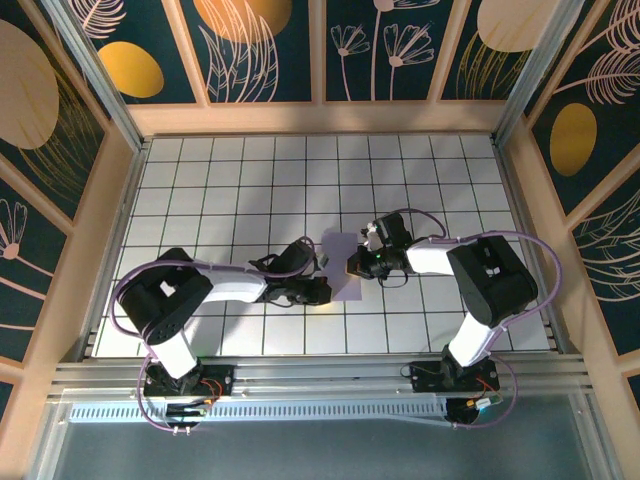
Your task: Fold a paper plane with a square sheet of paper (fold left side to right side)
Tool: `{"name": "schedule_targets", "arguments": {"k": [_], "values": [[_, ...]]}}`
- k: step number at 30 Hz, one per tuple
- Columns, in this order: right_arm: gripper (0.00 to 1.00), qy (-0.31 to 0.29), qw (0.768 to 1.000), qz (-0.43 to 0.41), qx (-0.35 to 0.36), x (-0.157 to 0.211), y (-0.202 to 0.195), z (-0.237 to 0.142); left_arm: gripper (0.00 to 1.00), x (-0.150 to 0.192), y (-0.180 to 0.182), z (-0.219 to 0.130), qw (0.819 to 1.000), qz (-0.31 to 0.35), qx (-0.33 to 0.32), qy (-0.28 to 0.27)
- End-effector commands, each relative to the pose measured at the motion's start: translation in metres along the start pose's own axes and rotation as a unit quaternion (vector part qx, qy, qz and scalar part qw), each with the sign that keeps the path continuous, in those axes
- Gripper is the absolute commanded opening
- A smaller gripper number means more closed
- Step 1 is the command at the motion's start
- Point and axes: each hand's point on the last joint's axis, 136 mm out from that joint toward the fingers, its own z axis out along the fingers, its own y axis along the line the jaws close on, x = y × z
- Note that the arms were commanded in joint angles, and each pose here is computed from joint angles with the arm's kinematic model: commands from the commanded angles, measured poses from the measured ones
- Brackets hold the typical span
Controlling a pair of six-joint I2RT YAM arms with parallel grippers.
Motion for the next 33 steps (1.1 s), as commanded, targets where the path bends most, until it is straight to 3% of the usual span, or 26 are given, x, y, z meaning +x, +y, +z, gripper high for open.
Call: {"name": "schedule_targets", "arguments": {"k": [1, 5, 10, 12, 19, 25, 30, 33], "values": [[0.0, 0.039, 0.995, 0.032, 0.084, 0.026, -0.047, 0.008, 0.0, 0.036, 0.022, -0.005, 0.998, -0.031, -0.03, 0.048], [0.0, 0.031, 0.997, 0.021, 0.061, 0.019, -0.034, 0.006, 0.0, 0.029, 0.014, -0.013, 0.999, -0.029, -0.019, 0.025], [0.01, 0.001, 1.0, -0.01, 0.005, -0.001, 0.002, -0.004, 0.0, -0.005, -0.002, -0.037, 0.998, -0.035, 0.009, -0.044], [0.09, -0.02, 1.0, -0.023, -0.008, -0.013, 0.014, -0.01, 0.01, -0.023, -0.001, -0.05, 0.996, -0.043, 0.008, -0.078], [0.4, -0.106, 0.992, -0.063, -0.017, -0.048, 0.04, -0.04, 0.34, -0.074, 0.009, -0.079, 0.982, -0.084, 0.022, -0.167], [0.63, -0.161, 0.984, -0.068, -0.021, -0.059, 0.041, -0.064, 0.44, -0.086, 0.005, -0.061, 0.985, -0.074, 0.039, -0.15], [0.73, -0.175, 0.982, -0.057, -0.043, -0.056, 0.037, -0.075, 0.44, -0.088, 0.007, -0.041, 0.989, -0.067, 0.043, -0.124], [0.74, -0.173, 0.983, -0.051, -0.043, -0.05, 0.031, -0.076, 0.38, -0.089, 0.003, -0.035, 0.99, -0.06, 0.056, -0.115]]}}
